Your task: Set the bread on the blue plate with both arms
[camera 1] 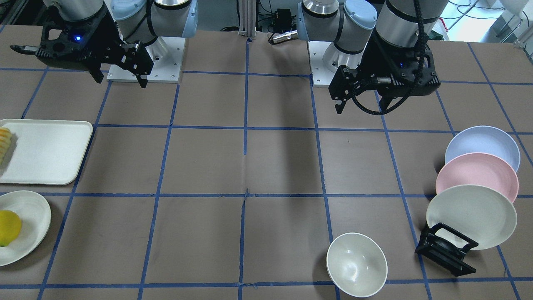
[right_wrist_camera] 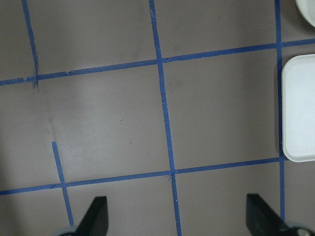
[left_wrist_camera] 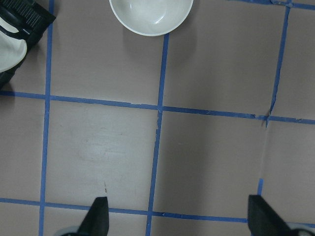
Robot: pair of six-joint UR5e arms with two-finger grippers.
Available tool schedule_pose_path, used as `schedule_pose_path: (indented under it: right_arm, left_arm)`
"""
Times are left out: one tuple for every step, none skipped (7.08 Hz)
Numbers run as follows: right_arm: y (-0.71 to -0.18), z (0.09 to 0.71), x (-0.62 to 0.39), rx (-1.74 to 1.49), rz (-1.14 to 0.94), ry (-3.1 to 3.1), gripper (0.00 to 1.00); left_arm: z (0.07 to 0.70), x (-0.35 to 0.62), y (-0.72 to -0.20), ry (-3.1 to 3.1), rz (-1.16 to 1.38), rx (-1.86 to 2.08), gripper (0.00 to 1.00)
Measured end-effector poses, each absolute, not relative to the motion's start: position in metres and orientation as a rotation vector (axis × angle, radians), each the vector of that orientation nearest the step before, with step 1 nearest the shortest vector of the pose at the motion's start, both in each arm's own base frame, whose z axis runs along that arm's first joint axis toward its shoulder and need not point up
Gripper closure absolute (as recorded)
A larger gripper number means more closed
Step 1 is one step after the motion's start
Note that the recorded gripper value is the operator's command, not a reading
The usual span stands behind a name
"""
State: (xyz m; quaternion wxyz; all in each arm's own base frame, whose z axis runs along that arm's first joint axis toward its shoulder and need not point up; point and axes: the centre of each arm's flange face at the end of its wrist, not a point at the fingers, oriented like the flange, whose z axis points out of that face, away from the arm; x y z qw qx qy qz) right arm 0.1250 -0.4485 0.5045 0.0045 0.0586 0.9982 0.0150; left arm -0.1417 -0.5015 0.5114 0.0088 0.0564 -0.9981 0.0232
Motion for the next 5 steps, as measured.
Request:
schedule_pose_path:
  right_arm:
    - [-0.4485, 0.5043, 0.1249, 0.184, 0.048, 3.126, 0.00]
    - [-0.4484, 0.5037, 0.1249, 0.184, 0.049, 3.127, 0.00]
    - [-0.4483, 0.5036, 0.1248, 0.184, 0.050, 3.127, 0.00]
    - [-0.4483, 0.5034, 0.1248, 0.184, 0.051, 3.127, 0.00]
    - [-0.4485, 0.5027, 0.1246, 0.184, 0.054, 3.129, 0.00]
  left_arm:
    - [0.5111, -0.1419, -0.5025, -3.116, 0.075, 0.180, 0.00]
    - [0.5108, -0.1422, -0.5039, -3.113, 0.080, 0.182, 0.00]
    - [0.5113, -0.1423, -0.5040, -3.112, 0.085, 0.181, 0.00]
    - [0.5121, -0.1421, -0.5032, -3.114, 0.088, 0.177, 0.00]
    - [0.5139, -0.1416, -0.5013, -3.117, 0.093, 0.173, 0.00]
